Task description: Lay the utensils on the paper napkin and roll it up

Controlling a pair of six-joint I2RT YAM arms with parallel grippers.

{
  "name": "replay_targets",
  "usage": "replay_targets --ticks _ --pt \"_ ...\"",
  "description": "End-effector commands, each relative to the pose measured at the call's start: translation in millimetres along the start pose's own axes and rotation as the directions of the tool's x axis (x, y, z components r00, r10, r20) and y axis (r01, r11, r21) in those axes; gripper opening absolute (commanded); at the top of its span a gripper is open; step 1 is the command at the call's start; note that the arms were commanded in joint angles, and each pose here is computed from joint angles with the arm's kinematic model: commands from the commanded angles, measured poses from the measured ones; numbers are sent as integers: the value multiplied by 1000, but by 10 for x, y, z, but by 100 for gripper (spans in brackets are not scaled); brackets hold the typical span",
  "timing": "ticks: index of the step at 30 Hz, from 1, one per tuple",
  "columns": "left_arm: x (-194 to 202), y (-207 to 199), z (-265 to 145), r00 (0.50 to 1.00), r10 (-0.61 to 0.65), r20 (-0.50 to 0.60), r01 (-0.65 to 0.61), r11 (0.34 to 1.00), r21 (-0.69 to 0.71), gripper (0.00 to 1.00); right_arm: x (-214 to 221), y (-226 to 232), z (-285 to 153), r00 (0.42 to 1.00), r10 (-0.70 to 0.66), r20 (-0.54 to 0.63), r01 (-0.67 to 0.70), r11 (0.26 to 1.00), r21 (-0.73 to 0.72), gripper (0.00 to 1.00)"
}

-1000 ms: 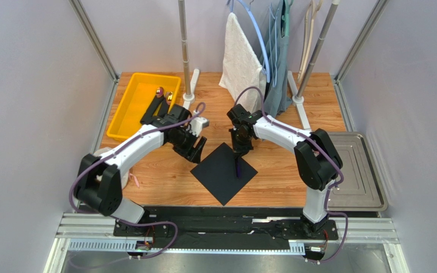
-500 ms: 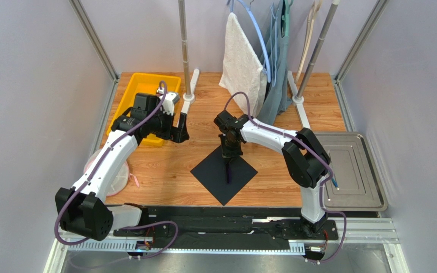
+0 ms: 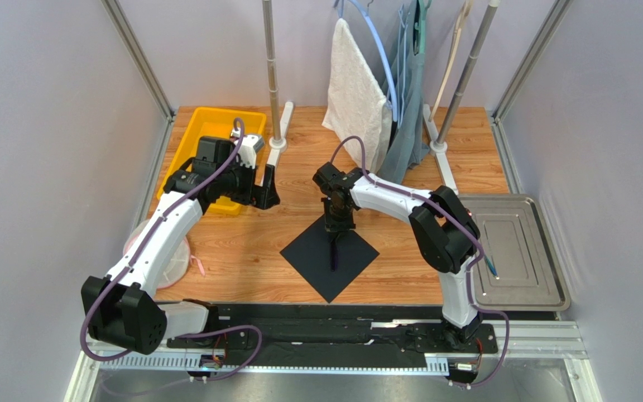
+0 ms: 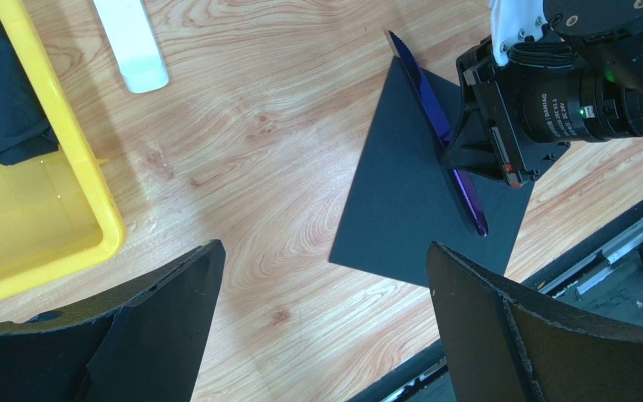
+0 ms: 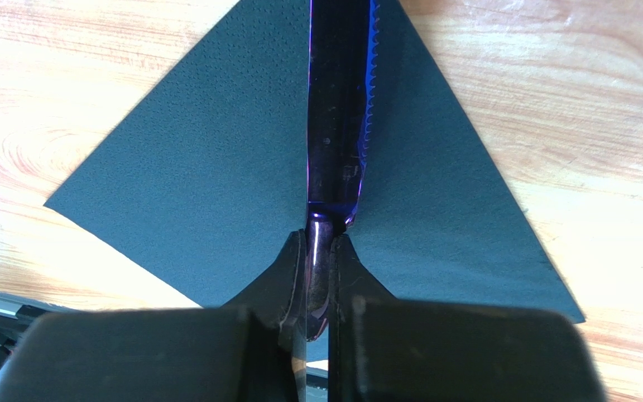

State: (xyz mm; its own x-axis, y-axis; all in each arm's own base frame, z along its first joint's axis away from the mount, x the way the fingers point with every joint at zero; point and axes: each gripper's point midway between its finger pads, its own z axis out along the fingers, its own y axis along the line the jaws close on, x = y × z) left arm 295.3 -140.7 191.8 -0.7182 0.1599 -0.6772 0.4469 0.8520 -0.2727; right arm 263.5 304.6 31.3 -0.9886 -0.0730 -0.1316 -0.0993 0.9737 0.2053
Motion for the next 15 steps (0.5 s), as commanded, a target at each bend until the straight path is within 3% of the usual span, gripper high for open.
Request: replay_targets --ticks 1,15 --pt "-182 -47 -55 998 6 62 -7 1000 14 99 -78 95 -49 999 27 26 -27 1000 -9 0" --pt "-174 -42 -49 998 5 60 -6 1000 13 99 8 58 -14 999 47 10 -47 999 1 0"
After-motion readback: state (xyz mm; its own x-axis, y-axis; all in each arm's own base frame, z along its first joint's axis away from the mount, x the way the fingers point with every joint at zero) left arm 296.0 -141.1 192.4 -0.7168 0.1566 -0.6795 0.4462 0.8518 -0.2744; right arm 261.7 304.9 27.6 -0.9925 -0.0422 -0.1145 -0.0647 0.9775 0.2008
